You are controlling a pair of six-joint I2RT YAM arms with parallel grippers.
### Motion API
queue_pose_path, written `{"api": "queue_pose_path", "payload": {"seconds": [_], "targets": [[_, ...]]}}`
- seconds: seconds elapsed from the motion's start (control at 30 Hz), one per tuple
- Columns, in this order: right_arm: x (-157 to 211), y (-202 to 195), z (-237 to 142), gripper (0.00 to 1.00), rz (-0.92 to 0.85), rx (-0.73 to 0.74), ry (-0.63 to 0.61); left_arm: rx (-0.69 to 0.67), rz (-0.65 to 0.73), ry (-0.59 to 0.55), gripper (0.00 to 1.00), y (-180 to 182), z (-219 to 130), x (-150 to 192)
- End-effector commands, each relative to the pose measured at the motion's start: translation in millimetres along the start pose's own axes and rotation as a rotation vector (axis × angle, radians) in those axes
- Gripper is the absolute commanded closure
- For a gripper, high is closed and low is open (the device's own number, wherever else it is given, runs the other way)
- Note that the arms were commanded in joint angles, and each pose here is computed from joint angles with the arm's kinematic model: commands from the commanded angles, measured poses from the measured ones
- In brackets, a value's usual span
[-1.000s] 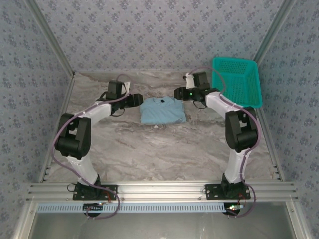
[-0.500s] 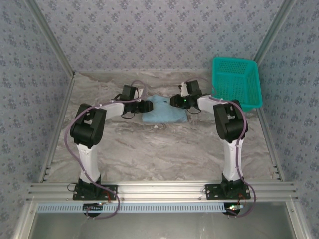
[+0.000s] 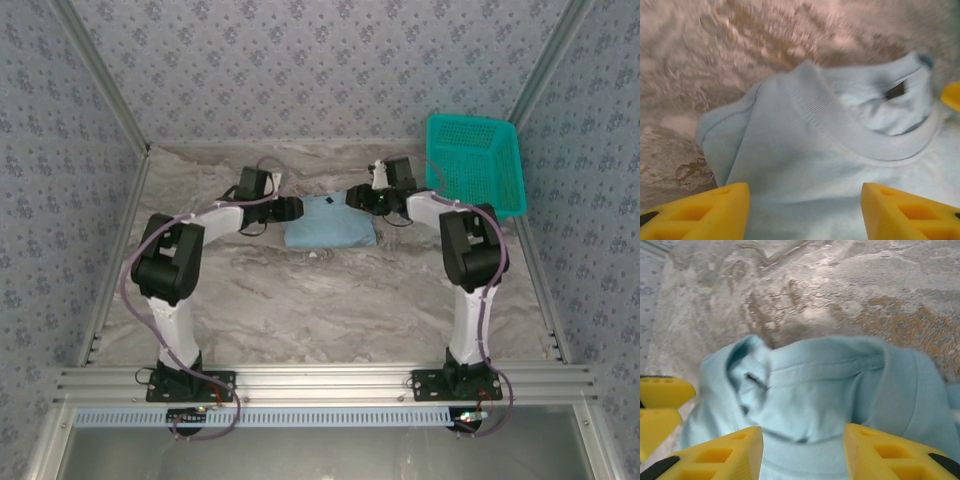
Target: Fold the inside-out t-shirt
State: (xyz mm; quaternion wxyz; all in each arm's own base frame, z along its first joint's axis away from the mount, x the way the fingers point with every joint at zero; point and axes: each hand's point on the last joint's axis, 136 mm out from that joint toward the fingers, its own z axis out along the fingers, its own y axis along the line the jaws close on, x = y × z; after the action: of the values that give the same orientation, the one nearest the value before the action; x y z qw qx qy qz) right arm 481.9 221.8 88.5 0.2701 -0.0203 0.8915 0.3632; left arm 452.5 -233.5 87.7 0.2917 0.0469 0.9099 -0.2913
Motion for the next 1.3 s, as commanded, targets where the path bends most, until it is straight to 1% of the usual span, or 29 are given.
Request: {"api": "queue_pose_path", "payload": {"seconds": [0.0,0.07,0.17,0.3,0.33,0.4,0.57,0.73,0.8,1.0,1.13,1.23,1.27], "targets": [[-13.1,26.5,-35.4,0.52,-0.079,-0.016,-0.066,-0.064,-0.035,-0.08,0.38,-1.8,-36.9,-17.4],[-4.4,20.3,-40.8,0.51,-0.098,0.038,-0.056,-0.123,-0.093,-0.035,0.35,14.4,-38.7,-5.8],[9.1,14.9,-41.8,0.5,-0.109,0.08,-0.03,-0.13,-0.136,0.026,0.35,23.9,-31.7,8.1],[16.3,13.0,-41.1,0.5,-0.106,0.082,-0.017,-0.103,-0.161,0.1,0.34,18.8,-17.0,18.5],[25.4,7.5,-39.8,0.5,-0.096,0.089,0.0,-0.096,-0.16,0.117,0.34,17.1,-12.7,21.6],[31.7,4.9,-39.8,0.5,-0.092,0.093,0.011,-0.096,-0.162,0.141,0.33,16.8,-5.4,26.9],[39.3,1.9,-41.3,0.5,-0.09,0.093,0.022,-0.065,-0.173,0.196,0.33,12.5,13.5,42.7],[42.1,0.2,-41.5,0.51,-0.087,0.093,0.026,-0.033,-0.181,0.23,0.36,4.2,28.1,55.2],[42.5,-1.5,-42.0,0.51,-0.083,0.095,0.025,-0.019,-0.187,0.243,0.41,0.3,34.0,60.2],[43.4,-3.2,-45.0,0.51,-0.076,0.095,0.021,0.015,-0.193,0.249,0.63,-9.3,48.8,60.1],[41.8,-2.9,-50.2,0.51,-0.078,0.097,0.014,0.004,-0.156,0.215,0.83,-7.2,48.4,42.3],[40.5,-1.1,-54.2,0.51,-0.082,0.098,0.008,0.01,-0.121,0.195,1.0,-0.9,38.7,21.7],[40.5,-0.7,-56.1,0.51,-0.084,0.1,0.007,0.005,-0.11,0.191,1.0,4.0,32.3,15.6]]}}
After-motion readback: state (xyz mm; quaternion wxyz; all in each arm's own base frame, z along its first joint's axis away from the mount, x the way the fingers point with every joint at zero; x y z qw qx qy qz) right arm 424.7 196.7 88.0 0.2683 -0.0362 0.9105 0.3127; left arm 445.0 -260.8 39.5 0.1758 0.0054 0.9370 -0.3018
